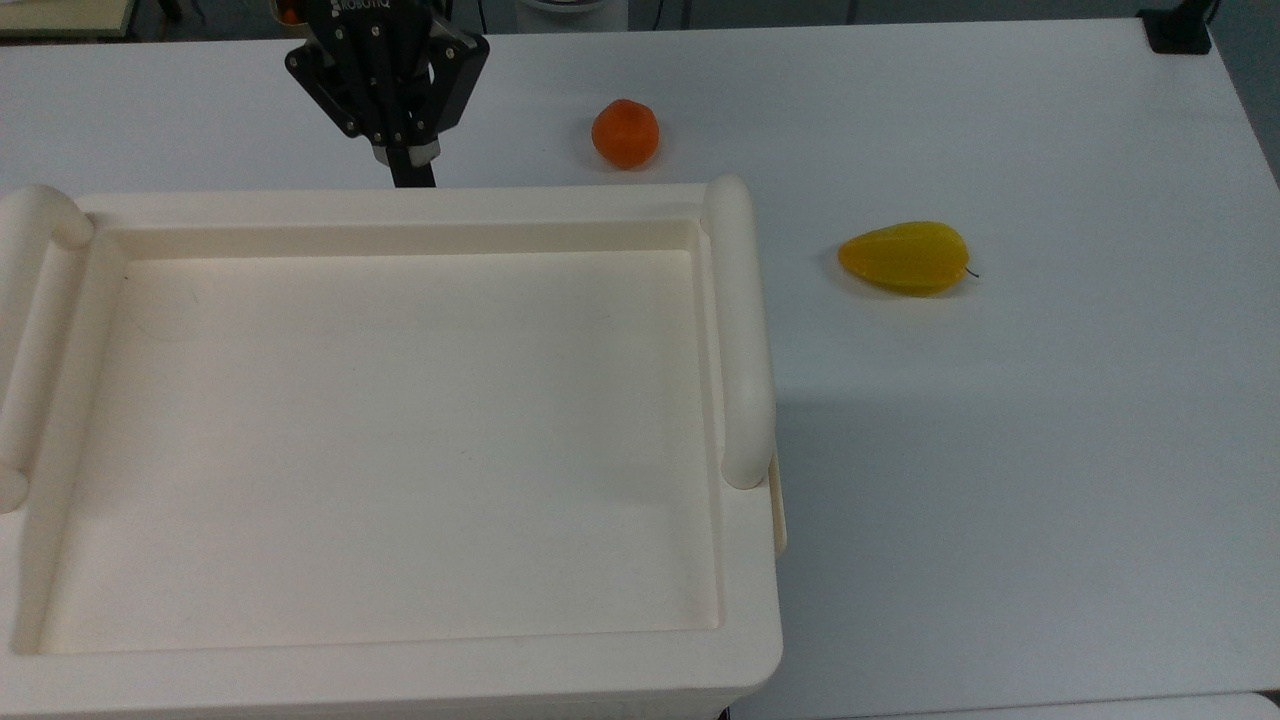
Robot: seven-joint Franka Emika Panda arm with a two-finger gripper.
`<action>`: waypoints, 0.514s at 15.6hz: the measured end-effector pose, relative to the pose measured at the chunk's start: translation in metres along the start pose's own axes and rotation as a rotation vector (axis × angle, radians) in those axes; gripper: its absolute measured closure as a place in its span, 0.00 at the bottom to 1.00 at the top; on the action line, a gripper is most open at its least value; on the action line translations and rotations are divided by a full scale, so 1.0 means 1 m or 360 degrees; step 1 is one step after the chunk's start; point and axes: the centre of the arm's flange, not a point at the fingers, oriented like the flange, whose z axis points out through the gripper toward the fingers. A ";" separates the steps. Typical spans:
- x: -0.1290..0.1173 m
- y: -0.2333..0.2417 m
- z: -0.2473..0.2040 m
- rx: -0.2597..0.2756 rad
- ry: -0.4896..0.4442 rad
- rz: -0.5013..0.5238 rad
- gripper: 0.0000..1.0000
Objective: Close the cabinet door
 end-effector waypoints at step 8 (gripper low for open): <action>-0.023 -0.021 0.029 -0.0027 -0.0104 -0.0143 0.99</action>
